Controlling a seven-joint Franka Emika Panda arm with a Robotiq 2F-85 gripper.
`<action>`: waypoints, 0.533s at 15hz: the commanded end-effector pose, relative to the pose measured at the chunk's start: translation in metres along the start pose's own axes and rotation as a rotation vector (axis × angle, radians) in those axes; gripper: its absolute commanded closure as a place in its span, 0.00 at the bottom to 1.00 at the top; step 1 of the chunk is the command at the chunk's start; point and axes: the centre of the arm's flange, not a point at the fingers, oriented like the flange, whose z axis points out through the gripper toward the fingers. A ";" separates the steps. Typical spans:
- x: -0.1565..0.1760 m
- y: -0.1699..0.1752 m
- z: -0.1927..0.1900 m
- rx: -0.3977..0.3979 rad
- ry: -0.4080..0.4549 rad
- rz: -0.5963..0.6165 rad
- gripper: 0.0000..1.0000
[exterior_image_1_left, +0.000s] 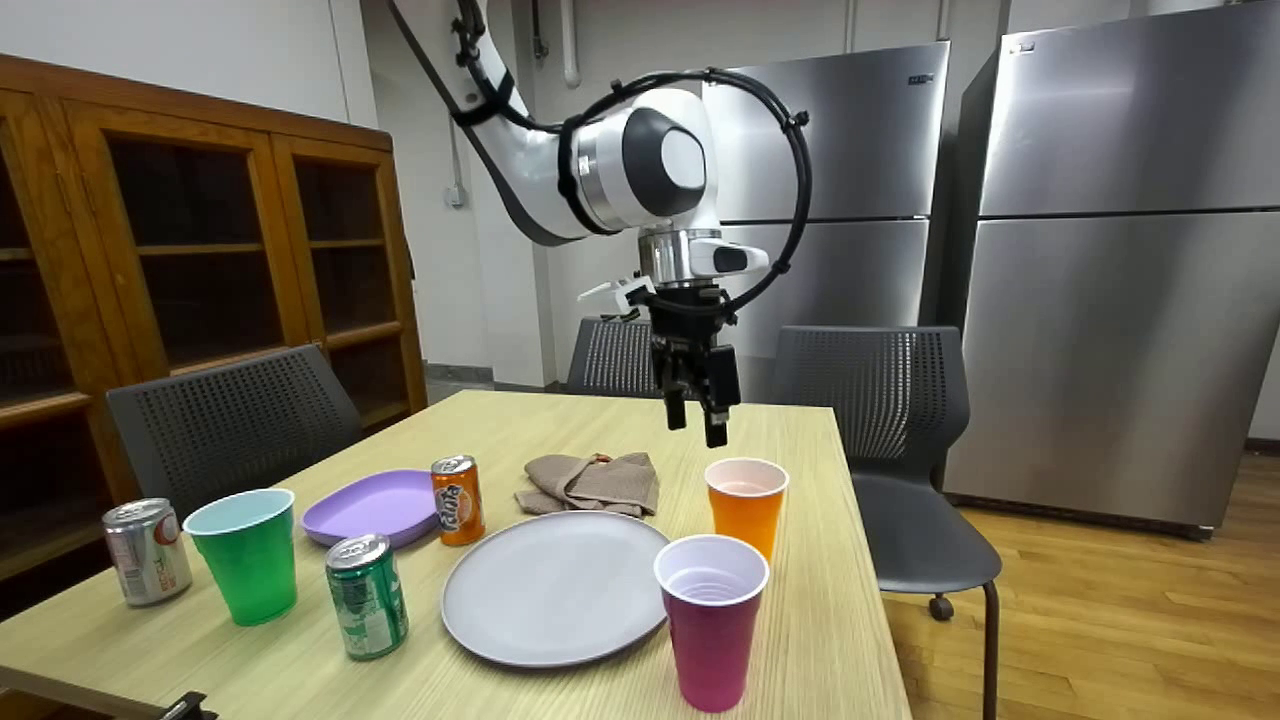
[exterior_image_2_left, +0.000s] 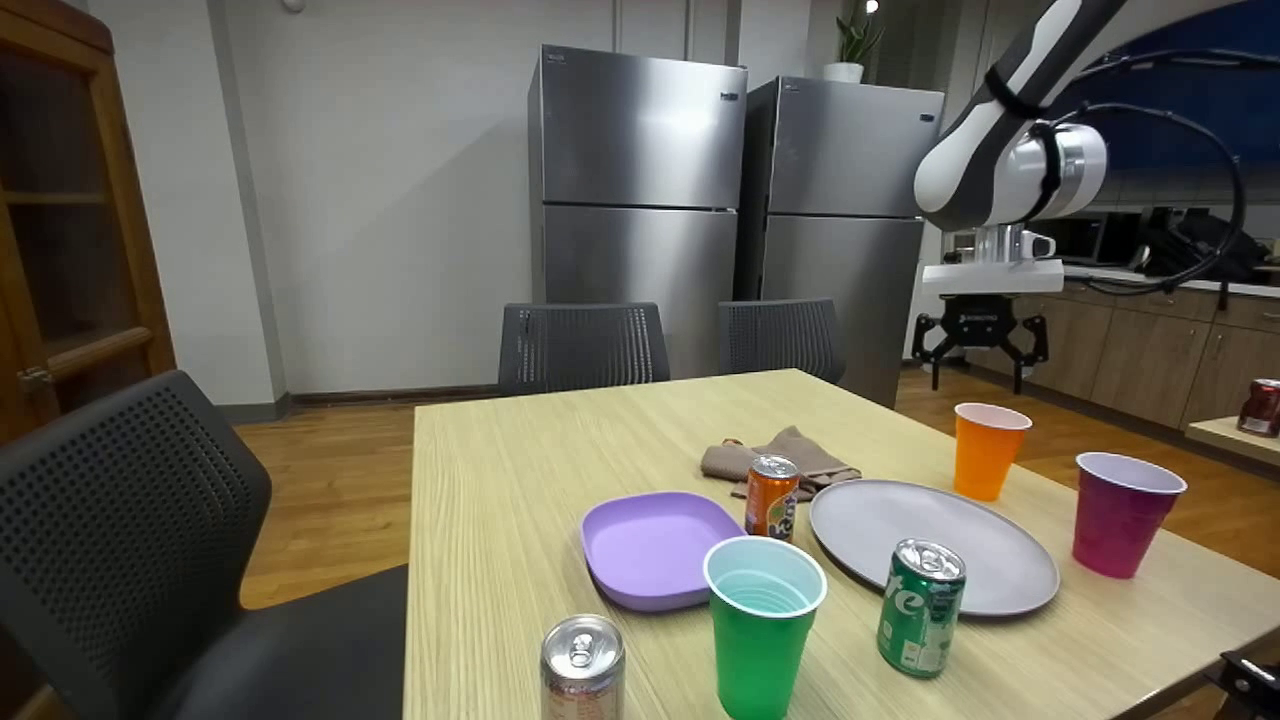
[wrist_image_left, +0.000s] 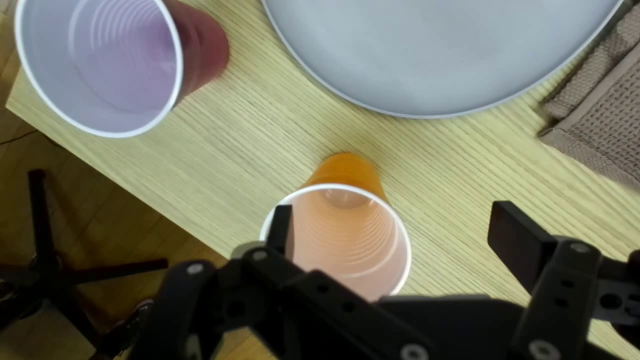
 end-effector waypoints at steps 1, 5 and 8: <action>0.027 -0.024 0.013 0.010 0.001 0.058 0.00; 0.044 -0.035 0.028 0.010 -0.004 0.099 0.00; 0.056 -0.041 0.039 0.005 -0.004 0.125 0.00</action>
